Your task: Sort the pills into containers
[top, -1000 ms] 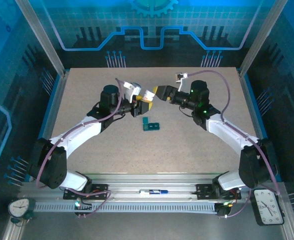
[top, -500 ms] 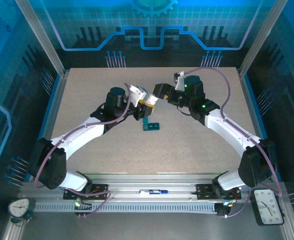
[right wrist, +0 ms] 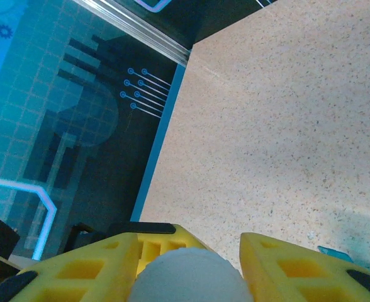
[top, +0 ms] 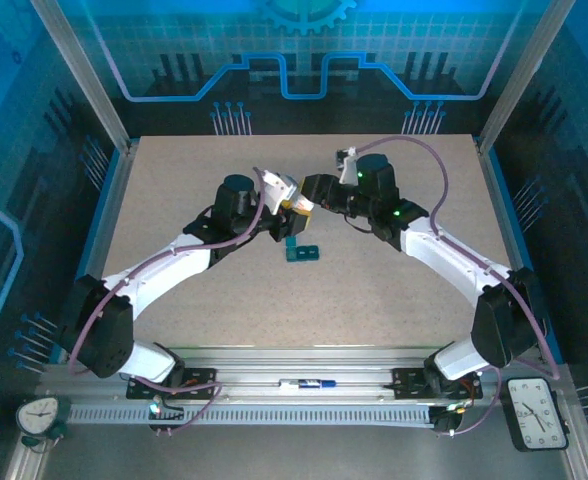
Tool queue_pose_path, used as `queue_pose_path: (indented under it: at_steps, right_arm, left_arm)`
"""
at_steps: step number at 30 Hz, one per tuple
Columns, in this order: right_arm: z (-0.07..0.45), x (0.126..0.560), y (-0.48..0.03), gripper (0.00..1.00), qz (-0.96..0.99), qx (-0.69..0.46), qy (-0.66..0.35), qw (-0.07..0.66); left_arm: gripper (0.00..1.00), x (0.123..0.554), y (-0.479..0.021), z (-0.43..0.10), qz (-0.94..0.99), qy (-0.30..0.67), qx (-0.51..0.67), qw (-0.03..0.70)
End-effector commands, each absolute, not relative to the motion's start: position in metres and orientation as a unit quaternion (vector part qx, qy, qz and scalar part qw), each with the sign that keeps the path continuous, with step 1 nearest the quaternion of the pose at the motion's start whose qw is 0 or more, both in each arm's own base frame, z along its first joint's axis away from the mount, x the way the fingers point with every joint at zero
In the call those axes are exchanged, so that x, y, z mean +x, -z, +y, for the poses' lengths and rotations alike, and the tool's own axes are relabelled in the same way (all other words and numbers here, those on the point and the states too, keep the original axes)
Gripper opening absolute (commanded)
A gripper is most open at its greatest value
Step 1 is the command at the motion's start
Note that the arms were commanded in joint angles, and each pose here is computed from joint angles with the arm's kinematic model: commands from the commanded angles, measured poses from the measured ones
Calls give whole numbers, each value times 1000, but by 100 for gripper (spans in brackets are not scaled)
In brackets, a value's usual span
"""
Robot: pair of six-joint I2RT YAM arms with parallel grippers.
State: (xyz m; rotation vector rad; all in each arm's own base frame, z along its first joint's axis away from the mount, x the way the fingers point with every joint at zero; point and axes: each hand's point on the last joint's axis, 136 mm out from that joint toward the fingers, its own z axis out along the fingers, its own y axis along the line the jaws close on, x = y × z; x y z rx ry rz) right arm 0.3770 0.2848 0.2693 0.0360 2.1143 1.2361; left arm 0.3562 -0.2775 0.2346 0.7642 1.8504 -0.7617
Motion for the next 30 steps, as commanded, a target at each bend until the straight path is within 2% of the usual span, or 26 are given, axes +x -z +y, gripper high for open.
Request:
queue_pose_path:
  at_steps: [1, 9, 12, 14, 17, 22, 26, 30]
  right_arm:
    - [282, 380, -278, 43, 778, -23, -505, 373]
    - [281, 364, -284, 47, 719, -138, -554, 395]
    - [276, 365, -285, 58, 725, -131, -544, 401]
    - [271, 365, -289, 68, 727, -121, -540, 407]
    - [261, 367, -296, 76, 734, -96, -531, 412]
    - [249, 375, -295, 78, 754, -40, -519, 402]
    - [246, 382, -280, 78, 787, 13, -497, 366]
    - [253, 385, -273, 79, 807, 26, -477, 347]
  left_arm:
    - [13, 358, -261, -280, 736, 331, 306, 505]
    - [14, 348, -293, -276, 701, 452, 270, 482]
    - [14, 348, -294, -276, 699, 462, 268, 475]
    - [14, 350, -291, -276, 704, 454, 270, 474]
    - [14, 353, -283, -273, 715, 433, 271, 477]
    - [14, 359, -266, -269, 736, 381, 285, 481]
    - [14, 359, -255, -272, 747, 332, 310, 485]
    - [14, 358, -248, -276, 750, 308, 326, 486]
